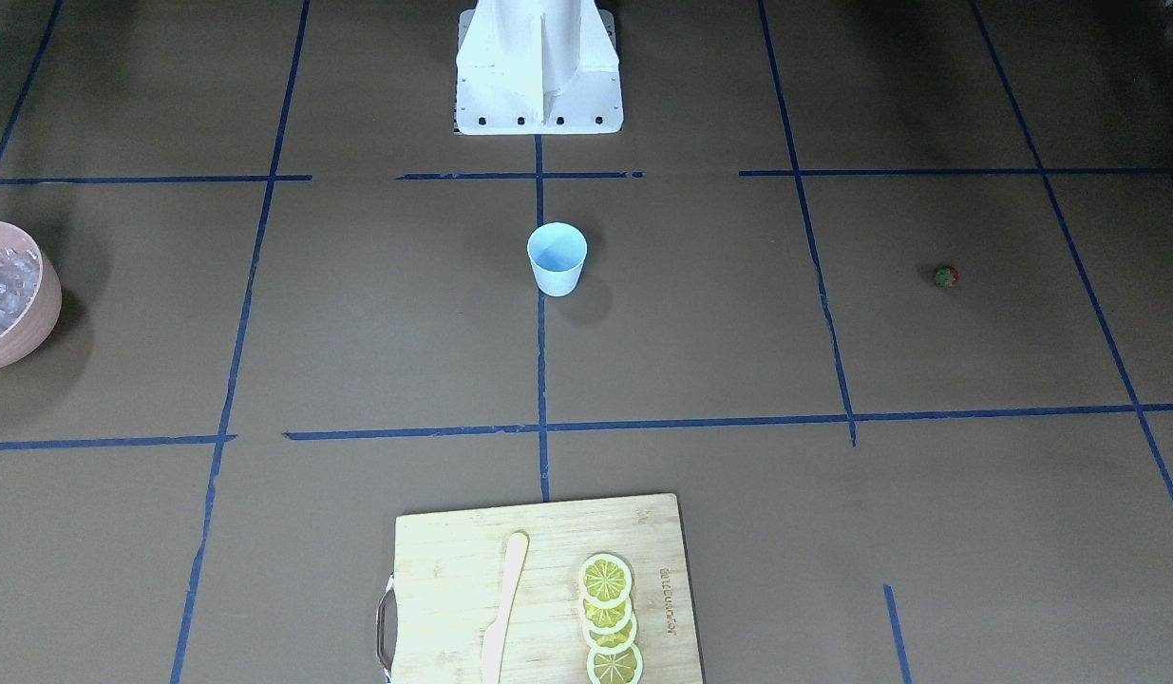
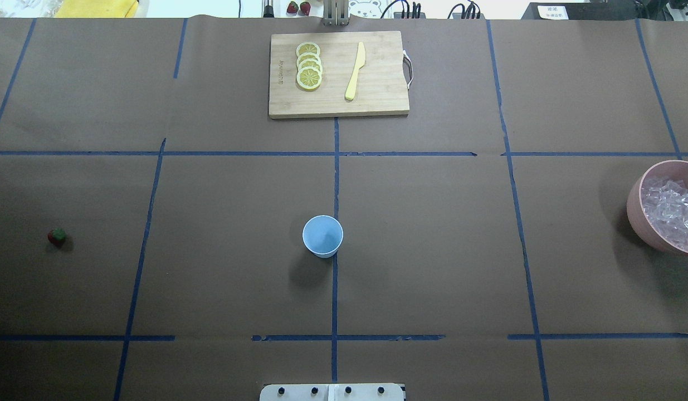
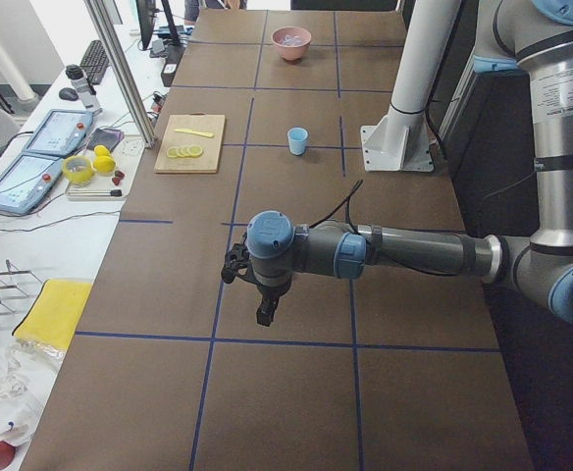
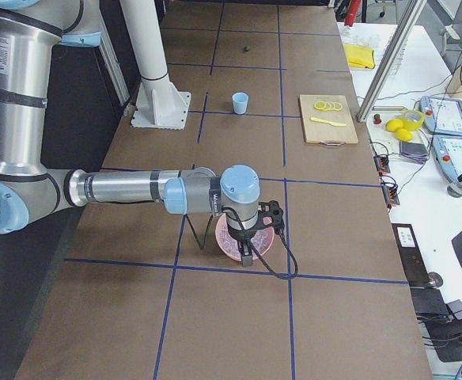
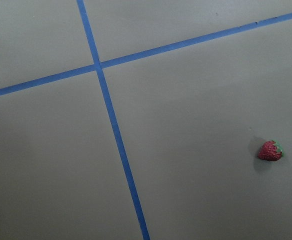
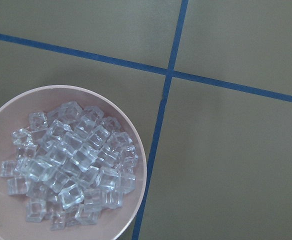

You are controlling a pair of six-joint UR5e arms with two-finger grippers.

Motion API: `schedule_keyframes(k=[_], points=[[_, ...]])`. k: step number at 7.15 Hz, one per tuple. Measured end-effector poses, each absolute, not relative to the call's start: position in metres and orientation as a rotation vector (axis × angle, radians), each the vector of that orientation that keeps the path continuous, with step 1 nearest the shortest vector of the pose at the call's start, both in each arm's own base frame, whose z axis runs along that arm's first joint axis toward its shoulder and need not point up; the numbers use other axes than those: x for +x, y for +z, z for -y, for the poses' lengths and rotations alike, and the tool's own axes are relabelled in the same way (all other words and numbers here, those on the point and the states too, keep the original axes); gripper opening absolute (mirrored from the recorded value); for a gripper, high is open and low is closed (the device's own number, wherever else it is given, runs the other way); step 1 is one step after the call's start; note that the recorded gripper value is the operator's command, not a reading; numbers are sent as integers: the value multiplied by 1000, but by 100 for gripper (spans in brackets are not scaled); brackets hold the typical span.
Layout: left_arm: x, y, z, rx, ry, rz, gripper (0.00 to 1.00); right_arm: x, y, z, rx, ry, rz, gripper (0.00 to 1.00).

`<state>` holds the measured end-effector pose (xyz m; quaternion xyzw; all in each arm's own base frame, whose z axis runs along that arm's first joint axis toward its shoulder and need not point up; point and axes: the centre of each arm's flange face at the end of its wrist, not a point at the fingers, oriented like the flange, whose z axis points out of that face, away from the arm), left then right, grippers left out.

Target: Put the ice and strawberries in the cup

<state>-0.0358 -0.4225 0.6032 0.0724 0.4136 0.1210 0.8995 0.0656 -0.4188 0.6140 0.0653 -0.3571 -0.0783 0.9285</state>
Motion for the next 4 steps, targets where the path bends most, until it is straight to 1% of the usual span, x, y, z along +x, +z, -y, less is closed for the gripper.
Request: schedule_keyframes(k=[4], points=[[-37, 596, 424, 161, 249, -849, 100, 65, 613, 419, 137, -158, 737, 100]])
